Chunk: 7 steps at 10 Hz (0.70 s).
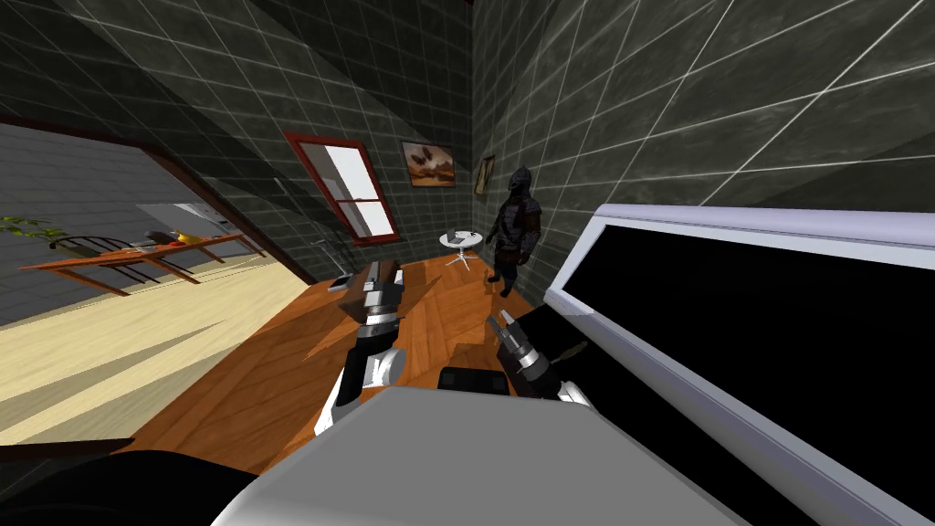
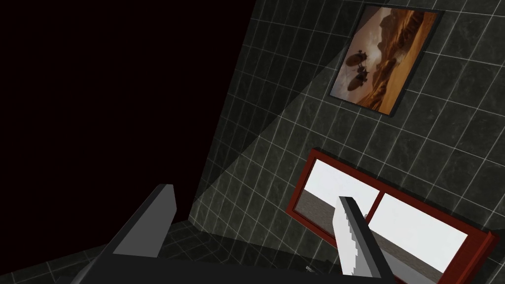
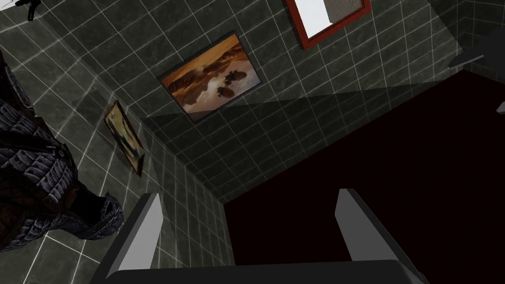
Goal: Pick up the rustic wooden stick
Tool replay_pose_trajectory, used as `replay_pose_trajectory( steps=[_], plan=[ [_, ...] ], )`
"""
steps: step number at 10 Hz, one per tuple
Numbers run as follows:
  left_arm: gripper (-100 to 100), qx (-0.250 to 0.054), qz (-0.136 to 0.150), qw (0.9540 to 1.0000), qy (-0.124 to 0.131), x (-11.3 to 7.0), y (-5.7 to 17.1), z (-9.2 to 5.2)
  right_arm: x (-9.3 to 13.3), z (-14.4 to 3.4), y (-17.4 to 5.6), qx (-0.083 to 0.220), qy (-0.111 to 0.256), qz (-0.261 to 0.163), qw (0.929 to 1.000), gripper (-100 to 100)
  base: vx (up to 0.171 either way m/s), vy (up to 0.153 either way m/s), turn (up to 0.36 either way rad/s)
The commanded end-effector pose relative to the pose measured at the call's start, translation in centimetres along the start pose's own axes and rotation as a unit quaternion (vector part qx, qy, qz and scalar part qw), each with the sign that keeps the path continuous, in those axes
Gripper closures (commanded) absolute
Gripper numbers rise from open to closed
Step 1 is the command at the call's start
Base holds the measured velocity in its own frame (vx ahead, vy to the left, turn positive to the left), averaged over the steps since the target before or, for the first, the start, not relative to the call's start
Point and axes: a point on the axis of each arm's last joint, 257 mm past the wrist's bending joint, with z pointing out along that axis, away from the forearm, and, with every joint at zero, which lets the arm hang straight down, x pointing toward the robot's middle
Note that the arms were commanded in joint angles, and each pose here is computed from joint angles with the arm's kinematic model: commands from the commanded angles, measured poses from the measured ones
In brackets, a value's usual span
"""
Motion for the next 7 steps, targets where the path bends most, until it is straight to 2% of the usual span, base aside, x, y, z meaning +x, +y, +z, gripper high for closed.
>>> replay_pose_trajectory(
  steps=[1, 2, 3, 4, 5, 6, 7],
  plan=[
    [0, 0.000, 0.000, 1.0000, 0.000, 0.0, 0.0, 0.0, 1.5, -0.4, 0.2, -0.006, 0.023, -0.021, 0.9995, -100, 0.017, -0.009, 0.083],
    [0, 0.000, 0.000, 1.0000, 0.000, 0.0, 0.0, 0.0, 4.2, -1.4, 0.1, -0.012, 0.059, -0.038, 0.9975, -100, 0.017, -0.008, 0.186],
    [0, 0.000, 0.000, 1.0000, 0.000, 0.0, 0.0, 0.0, 4.5, -1.4, 0.2, -0.014, 0.064, -0.048, 0.9967, -100, 0.018, -0.011, 0.081],
    [0, 0.000, 0.000, 1.0000, 0.000, 0.0, 0.0, 0.0, 7.1, -2.8, 0.0, -0.020, 0.100, -0.063, 0.9928, -100, 0.021, -0.008, 0.172],
    [0, 0.000, 0.000, 1.0000, 0.000, 0.0, 0.0, 0.0, 7.4, -2.8, 0.1, -0.023, 0.105, -0.073, 0.9915, -100, 0.017, -0.011, 0.093],
    [0, 0.000, 0.000, 1.0000, 0.000, 0.0, 0.0, 0.0, 10.1, -4.4, -0.2, -0.030, 0.142, -0.088, 0.9855, -100, 0.020, -0.008, 0.159],
    [0, 0.000, 0.000, 1.0000, 0.000, 0.0, 0.0, 0.0, 10.4, -4.5, -0.1, -0.034, 0.149, -0.101, 0.9830, -100, 0.019, -0.011, 0.098]
  ],
)
